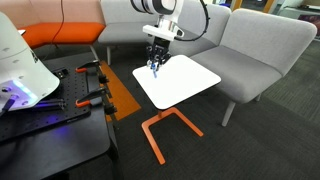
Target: Remove the marker from the cup
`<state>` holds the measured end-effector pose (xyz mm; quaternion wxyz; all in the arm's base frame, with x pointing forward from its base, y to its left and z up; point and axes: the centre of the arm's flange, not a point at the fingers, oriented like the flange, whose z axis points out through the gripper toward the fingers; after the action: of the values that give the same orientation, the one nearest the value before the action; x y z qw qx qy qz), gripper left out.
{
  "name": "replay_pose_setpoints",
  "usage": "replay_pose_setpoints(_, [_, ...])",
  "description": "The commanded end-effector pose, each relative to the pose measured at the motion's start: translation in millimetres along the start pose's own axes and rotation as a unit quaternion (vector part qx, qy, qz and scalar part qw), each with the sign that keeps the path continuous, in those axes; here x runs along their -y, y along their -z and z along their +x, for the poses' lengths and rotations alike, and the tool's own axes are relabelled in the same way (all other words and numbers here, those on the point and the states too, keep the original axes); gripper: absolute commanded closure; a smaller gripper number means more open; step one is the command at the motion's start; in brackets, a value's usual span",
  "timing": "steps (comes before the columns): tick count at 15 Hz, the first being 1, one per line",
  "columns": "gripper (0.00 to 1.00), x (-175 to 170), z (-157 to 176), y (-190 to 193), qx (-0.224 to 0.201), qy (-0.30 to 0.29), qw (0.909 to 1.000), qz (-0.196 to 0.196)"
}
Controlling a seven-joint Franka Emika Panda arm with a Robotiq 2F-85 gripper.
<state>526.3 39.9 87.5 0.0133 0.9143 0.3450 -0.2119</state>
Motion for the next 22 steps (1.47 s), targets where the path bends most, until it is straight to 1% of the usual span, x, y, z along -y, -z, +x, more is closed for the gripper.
replay_pose_setpoints(1, [0.9, 0, 8, 0, 0.035, 0.022, 0.9989, -0.022])
replay_pose_setpoints(2, [0.91, 2, 9, 1, 0.042, 0.025, 0.9983, -0.031])
replay_pose_setpoints(4, [0.99, 3, 8, 7, 0.052, 0.029, 0.9971, -0.047])
replay_pose_setpoints(5, [1.0, 4, 7, 9, 0.057, 0.034, 0.9965, -0.051])
replay_pose_setpoints(6, [0.96, 5, 6, 13, 0.062, 0.037, 0.9958, -0.056])
replay_pose_setpoints(8, [0.97, 5, 6, 16, 0.07, 0.041, 0.9947, -0.064])
replay_pose_setpoints(9, [1.0, 6, 5, 20, 0.072, 0.04, 0.9943, -0.068])
replay_pose_setpoints(12, [1.0, 9, -1, 36, 0.084, 0.037, 0.9924, -0.082])
replay_pose_setpoints(13, [1.0, 10, -4, 42, 0.083, 0.043, 0.9924, -0.08])
replay_pose_setpoints(14, [0.97, 9, -5, 46, 0.081, 0.04, 0.9927, -0.08])
replay_pose_setpoints(15, [0.88, 8, -5, 47, 0.08, 0.034, 0.9933, -0.077])
replay_pose_setpoints(16, [0.72, 7, -5, 49, 0.077, 0.032, 0.9937, -0.074])
replay_pose_setpoints(19, [0.64, 3, -2, 44, 0.067, 0.016, 0.9956, -0.063])
replay_pose_setpoints(20, [0.6, 3, -2, 42, 0.065, 0.01, 0.9961, -0.059])
replay_pose_setpoints(22, [0.56, 0, -2, 38, 0.062, -0.004, 0.9968, -0.05])
